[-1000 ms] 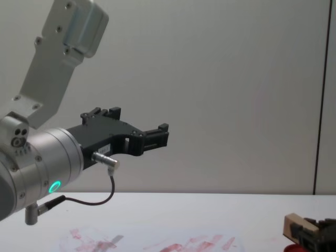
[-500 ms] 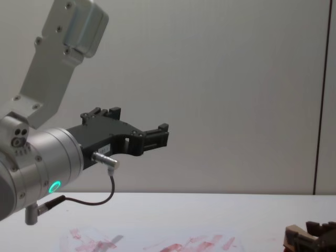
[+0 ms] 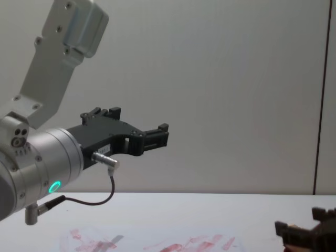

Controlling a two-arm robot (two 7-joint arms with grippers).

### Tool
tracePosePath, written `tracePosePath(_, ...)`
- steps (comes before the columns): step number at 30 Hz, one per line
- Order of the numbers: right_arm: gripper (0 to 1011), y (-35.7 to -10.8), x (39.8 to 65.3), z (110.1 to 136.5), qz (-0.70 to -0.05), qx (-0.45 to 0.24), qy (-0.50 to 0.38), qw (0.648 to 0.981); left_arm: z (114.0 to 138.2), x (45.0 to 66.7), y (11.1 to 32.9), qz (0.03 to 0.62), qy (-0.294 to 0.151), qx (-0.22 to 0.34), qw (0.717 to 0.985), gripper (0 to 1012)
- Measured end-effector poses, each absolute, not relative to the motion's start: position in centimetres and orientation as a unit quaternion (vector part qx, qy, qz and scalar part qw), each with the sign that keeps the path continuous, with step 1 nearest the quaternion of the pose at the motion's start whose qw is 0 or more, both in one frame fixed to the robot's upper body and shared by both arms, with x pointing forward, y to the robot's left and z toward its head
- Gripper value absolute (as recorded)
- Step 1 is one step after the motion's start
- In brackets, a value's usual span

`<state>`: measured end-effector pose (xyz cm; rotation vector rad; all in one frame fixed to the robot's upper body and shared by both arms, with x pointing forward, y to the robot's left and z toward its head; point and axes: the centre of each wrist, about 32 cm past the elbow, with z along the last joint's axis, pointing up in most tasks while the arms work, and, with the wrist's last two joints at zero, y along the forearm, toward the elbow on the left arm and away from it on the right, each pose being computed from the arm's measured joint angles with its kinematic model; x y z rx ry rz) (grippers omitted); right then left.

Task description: Use the one hand to pick up the stamp and affix it onto the A4 paper.

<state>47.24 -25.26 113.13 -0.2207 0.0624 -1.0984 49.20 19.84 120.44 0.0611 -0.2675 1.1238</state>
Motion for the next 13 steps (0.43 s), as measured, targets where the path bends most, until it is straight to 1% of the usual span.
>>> tracePosePath(4,968,-25.1,47.1,113.8,-0.521,-0.089,0.019,0.849,120.4,49.2,19.8,0.531,-0.126,0.029,0.837,1002)
tracePosePath(5,998,-25.1,47.1,113.8,-0.521,-0.089,0.019,0.849,120.4,49.2,19.8,0.531,-0.126,0.029,0.837,1002)
tracePosePath(13,1001,-24.5,46.8,115.2,-0.518,-0.058,-0.001,0.853,120.4,49.2,19.8,0.531,-0.126,0.029,0.837,1002)
